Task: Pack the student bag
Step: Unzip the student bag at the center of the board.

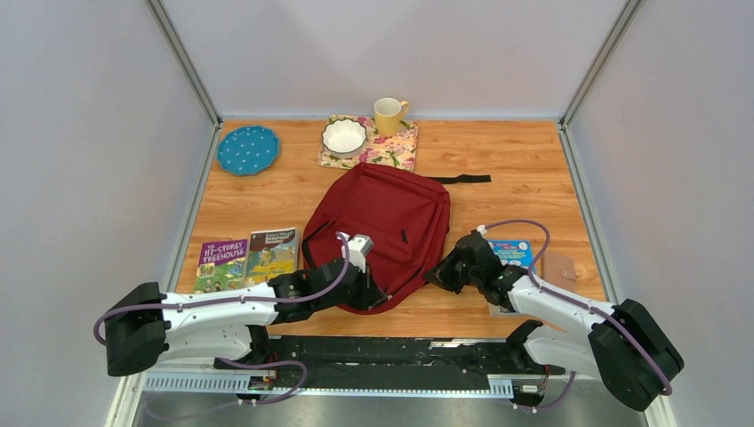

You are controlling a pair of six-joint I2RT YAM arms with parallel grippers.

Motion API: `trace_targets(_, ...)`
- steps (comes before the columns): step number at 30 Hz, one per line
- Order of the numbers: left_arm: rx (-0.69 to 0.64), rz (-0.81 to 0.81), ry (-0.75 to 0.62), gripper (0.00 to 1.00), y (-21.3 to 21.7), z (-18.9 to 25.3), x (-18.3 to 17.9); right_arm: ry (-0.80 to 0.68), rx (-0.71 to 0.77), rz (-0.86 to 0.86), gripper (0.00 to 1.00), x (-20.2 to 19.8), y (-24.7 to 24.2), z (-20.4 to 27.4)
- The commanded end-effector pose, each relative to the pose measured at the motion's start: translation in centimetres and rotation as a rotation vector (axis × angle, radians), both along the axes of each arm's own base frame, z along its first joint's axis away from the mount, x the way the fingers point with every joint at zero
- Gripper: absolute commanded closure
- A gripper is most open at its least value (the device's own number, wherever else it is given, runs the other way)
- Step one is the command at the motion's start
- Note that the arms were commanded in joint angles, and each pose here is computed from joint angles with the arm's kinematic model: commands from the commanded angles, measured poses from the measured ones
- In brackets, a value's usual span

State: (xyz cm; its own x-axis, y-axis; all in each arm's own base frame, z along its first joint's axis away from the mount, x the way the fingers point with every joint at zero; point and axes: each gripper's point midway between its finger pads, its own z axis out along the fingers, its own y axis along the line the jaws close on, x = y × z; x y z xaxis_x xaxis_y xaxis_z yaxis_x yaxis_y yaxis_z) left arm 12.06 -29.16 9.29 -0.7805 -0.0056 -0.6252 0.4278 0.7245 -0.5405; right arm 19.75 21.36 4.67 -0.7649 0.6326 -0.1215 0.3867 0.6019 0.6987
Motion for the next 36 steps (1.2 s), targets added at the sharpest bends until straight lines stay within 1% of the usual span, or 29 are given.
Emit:
trace_targets(1,0.039,0.101,-0.017,1.0,3.1,-0.9,0.4,-0.122,-0.059,-0.059,1.0,3.4,-1.6,1.7)
trace_targets(4,0.043,0.156,-0.029,1.0,4.8,-1.0,0.6,-0.115,-0.087,-0.044,1.0,3.7,-2.3,1.1)
trace_targets(5,0.068,0.17,-0.027,1.0,5.6,-1.5,0.6,-0.112,-0.093,-0.041,1.0,3.8,-2.5,1.0)
trace_targets(6,0.057,0.184,-0.039,1.0,5.9,-1.0,0.7,-0.111,-0.099,-0.037,1.0,3.8,-2.7,0.8)
trace_targets(7,0.073,0.191,-0.038,1.0,6.4,-1.2,0.7,-0.108,-0.108,-0.033,1.0,3.9,-3.1,0.7)
trace_targets(12,0.07,0.171,-0.067,1.0,6.5,-0.4,0.7,-0.12,-0.086,0.015,1.0,3.8,-2.6,1.4)
trace_targets(13,0.062,0.162,-0.075,1.0,6.1,0.0,0.8,-0.114,-0.064,0.043,1.0,3.4,-2.0,1.5)
trace_targets(14,0.024,0.147,-0.091,0.99,5.1,1.3,1.0,-0.118,-0.047,0.048,1.0,3.4,-1.7,1.6)
trace_targets(15,0.033,0.099,-0.105,0.92,4.3,1.5,0.9,-0.107,-0.043,0.056,1.0,3.0,-1.6,1.3)
trace_targets(16,0.023,0.074,-0.114,0.74,3.5,2.1,1.0,-0.115,-0.035,0.073,1.0,2.7,-1.1,1.4)
trace_targets(17,-0.024,0.043,-0.143,0.68,2.0,4.3,1.3,-0.11,-0.026,0.073,1.0,2.5,-0.9,1.3)
trace_targets(18,0.014,-0.022,-0.15,0.63,0.9,3.8,1.0,-0.103,-0.027,0.08,1.0,2.1,-0.8,1.0)
trace_targets(19,0.018,-0.052,-0.16,0.53,0.1,4.2,1.0,-0.106,-0.02,0.091,1.0,1.9,-0.4,1.0)
trace_targets(20,0.011,-0.09,-0.194,0.5,-1.2,5.7,1.2,-0.104,-0.018,0.095,1.0,1.7,-0.2,1.0)
trace_targets(21,0.051,-0.116,-0.191,0.46,-2.0,4.8,1.3,-0.104,-0.018,0.098,1.0,1.6,-0.2,1.0)
trace_targets(22,0.053,-0.135,-0.199,0.38,-2.7,5.0,1.3,-0.105,-0.018,0.1,1.0,1.6,-0.1,1.0)
trace_targets(23,0.045,-0.153,-0.207,0.34,-3.5,5.6,1.3,-0.106,-0.018,0.098,1.0,1.6,-0.1,1.1)
trace_targets(24,0.063,-0.155,-0.192,0.32,-3.8,4.7,1.4,-0.11,-0.014,0.094,1.0,1.6,-0.2,1.3)
trace_targets(25,0.052,-0.154,-0.191,0.3,-4.2,4.7,1.5,-0.112,-0.015,0.088,1.0,1.6,-0.3,1.4)
trace_targets(28,0.043,-0.15,-0.156,0.28,-4.6,3.6,1.2,-0.126,-0.005,0.087,1.0,1.6,-0.2,2.1)
trace_targets(32,0.068,-0.101,-0.132,0.28,-3.8,1.9,1.4,-0.146,0.005,0.091,1.0,1.5,-0.2,3.0)
trace_targets(36,0.079,-0.092,-0.133,0.27,-3.8,1.2,1.6,-0.16,0.018,0.096,1.0,1.3,-0.2,3.7)
